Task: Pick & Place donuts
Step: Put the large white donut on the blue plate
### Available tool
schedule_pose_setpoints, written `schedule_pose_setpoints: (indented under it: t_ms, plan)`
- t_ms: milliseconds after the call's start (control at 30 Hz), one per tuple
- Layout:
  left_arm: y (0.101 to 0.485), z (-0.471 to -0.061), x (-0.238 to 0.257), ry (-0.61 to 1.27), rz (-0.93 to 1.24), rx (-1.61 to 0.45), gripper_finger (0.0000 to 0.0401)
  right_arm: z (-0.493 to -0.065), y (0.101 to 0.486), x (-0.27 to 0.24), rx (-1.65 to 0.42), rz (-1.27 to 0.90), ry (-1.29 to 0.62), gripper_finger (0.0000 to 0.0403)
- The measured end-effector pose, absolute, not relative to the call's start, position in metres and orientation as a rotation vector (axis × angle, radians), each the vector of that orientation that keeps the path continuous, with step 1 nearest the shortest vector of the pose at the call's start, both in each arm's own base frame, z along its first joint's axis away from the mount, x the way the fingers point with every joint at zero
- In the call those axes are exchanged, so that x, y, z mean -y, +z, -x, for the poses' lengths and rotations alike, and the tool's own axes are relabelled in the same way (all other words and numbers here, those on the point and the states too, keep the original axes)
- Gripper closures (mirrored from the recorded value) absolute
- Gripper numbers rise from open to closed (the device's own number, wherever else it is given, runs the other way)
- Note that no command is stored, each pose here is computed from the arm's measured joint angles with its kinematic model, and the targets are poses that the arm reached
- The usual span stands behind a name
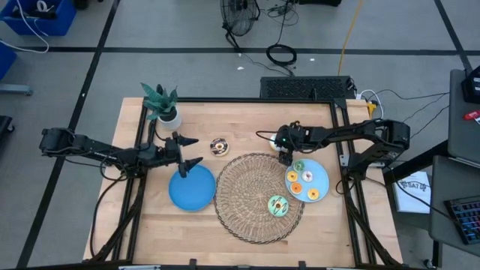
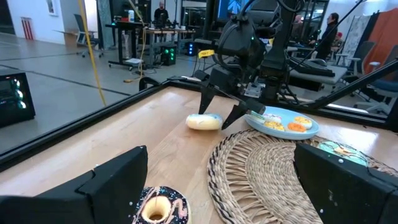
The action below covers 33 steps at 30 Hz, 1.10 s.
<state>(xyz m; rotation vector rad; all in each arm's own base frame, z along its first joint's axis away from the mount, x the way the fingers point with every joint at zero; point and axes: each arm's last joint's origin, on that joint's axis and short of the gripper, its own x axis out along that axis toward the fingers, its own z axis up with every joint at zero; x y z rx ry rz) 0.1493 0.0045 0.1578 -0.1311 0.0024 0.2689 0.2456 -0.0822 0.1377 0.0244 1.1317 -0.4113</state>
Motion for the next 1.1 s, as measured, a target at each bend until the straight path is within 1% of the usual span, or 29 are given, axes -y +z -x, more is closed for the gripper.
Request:
schedule_pose_setpoints:
  t_ms: [233,633,767,900,1100]
  plan:
    - [0.158,-0.149,-0.005,0.269,0.131,-0.002,0.0004,-0.245,0.139,0.081,-1.127,-0.025,-0.406,0.0092]
    - [0.158,-0.149,-0.004,0.267,0.131,-0.002,0.0004,-0.236,0.162,0.078,-1.068,-0.033,-0.415,0.0084]
    - [0.158,-0.149,-0.005,0.267,0.132,0.0,0.0004,-0.234,0.159,0.082,-1.099,-0.051,-0.417,0.0084]
    - [0.158,-0.149,-0.004,0.266,0.131,-0.001,0.0004,-0.234,0.154,0.086,-1.111,-0.094,-0.368,0.0084]
    - [0.158,-0.149,-0.004,0.265,0.131,-0.001,0.0004,-0.235,0.153,0.09,-1.107,-0.06,-0.358,0.0084]
